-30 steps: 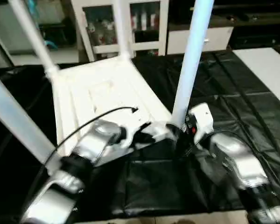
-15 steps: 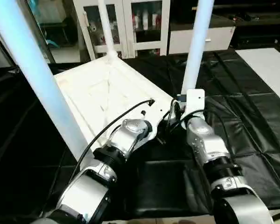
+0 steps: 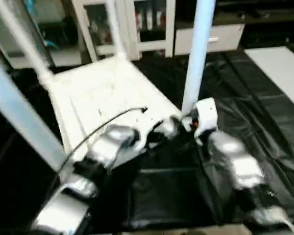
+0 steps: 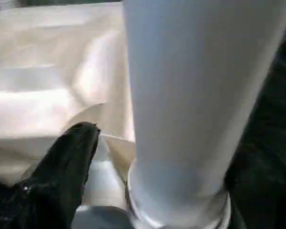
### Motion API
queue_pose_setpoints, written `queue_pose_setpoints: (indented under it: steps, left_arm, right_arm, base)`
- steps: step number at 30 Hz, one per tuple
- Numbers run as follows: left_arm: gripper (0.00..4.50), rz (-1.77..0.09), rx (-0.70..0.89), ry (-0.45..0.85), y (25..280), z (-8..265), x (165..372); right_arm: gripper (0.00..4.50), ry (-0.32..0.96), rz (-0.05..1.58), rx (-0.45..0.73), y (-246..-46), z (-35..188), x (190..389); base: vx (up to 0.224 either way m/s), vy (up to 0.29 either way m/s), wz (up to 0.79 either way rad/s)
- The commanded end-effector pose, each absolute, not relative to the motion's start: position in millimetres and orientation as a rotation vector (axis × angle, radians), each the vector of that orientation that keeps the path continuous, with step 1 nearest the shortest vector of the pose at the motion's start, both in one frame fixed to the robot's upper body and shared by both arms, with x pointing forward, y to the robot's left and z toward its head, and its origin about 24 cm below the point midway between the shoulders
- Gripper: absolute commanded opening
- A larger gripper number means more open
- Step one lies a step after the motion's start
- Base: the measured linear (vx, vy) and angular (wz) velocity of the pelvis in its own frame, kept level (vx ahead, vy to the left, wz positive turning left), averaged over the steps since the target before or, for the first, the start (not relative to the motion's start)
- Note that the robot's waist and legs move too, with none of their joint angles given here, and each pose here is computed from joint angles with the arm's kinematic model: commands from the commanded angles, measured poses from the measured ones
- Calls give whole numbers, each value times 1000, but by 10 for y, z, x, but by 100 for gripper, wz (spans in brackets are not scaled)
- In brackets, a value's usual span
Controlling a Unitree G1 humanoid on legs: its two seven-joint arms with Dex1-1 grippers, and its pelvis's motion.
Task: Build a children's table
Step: Rotate leg to tighten
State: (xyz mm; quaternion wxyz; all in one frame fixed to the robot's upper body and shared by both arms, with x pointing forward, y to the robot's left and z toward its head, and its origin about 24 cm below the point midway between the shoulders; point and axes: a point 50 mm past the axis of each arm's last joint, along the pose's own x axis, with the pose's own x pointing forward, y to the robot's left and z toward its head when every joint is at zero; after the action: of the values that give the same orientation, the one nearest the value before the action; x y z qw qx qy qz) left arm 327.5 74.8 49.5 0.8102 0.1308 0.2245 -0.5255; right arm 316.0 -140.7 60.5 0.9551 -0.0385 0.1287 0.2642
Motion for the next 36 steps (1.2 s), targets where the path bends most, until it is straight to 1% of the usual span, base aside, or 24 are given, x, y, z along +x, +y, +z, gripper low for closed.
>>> queue_pose_setpoints:
  steps: [1, 2, 3, 4, 7, 12, 16, 17, 20, 22, 30, 31, 36]
  left_arm:
    - [0, -1285, 304, 488, 771, 564, 3161]
    - [0, -1297, 307, 493, 781, 564, 3149]
    - [0, -1346, 315, 493, 806, 572, 3104]
    - [0, -1455, 312, 493, 844, 594, 3001]
    - [0, -1544, 286, 502, 869, 619, 2909]
    - [0, -1603, 270, 524, 898, 648, 2823]
    - [0, -1610, 271, 530, 911, 653, 2805]
    - [0, -1607, 276, 532, 916, 650, 2807]
    - [0, -1604, 283, 535, 915, 652, 2813]
    - [0, -1600, 286, 537, 918, 660, 2813]
    - [0, -1593, 293, 546, 922, 654, 2812]
    - [0, -1591, 296, 548, 924, 649, 2813]
    - [0, -1580, 308, 555, 926, 630, 2820]
  right_arm:
    - [414, 283, 754, -130, -1415, 666, 2996]
    - [414, 286, 774, -142, -1428, 669, 2976]
    - [414, 308, 821, -169, -1472, 669, 2918]
    - [414, 364, 915, -208, -1563, 656, 2795]
    - [414, 408, 972, -226, -1641, 646, 2710]
    - [414, 446, 1003, -227, -1735, 666, 2646]
    - [414, 456, 1016, -209, -1759, 664, 2637]
    - [389, 458, 1017, -210, -1763, 656, 2641]
    - [376, 460, 1016, -212, -1772, 650, 2650]
    - [356, 459, 1019, -206, -1769, 657, 2650]
    - [303, 463, 1036, -196, -1763, 651, 2631]
    - [288, 464, 1038, -195, -1761, 646, 2628]
    - [278, 465, 1043, -189, -1751, 630, 2619]
  base:
    - [0, 0, 0]
    - [0, 0, 0]
    - [0, 0, 0]
    - [0, 0, 0]
    - [0, 0, 0]
    - [0, 0, 0]
    - [0, 0, 0]
    - [0, 0, 0]
    - [0, 0, 0]
    - [0, 0, 0]
    - [0, 0, 0]
    - [0, 0, 0]
    - [0, 0, 0]
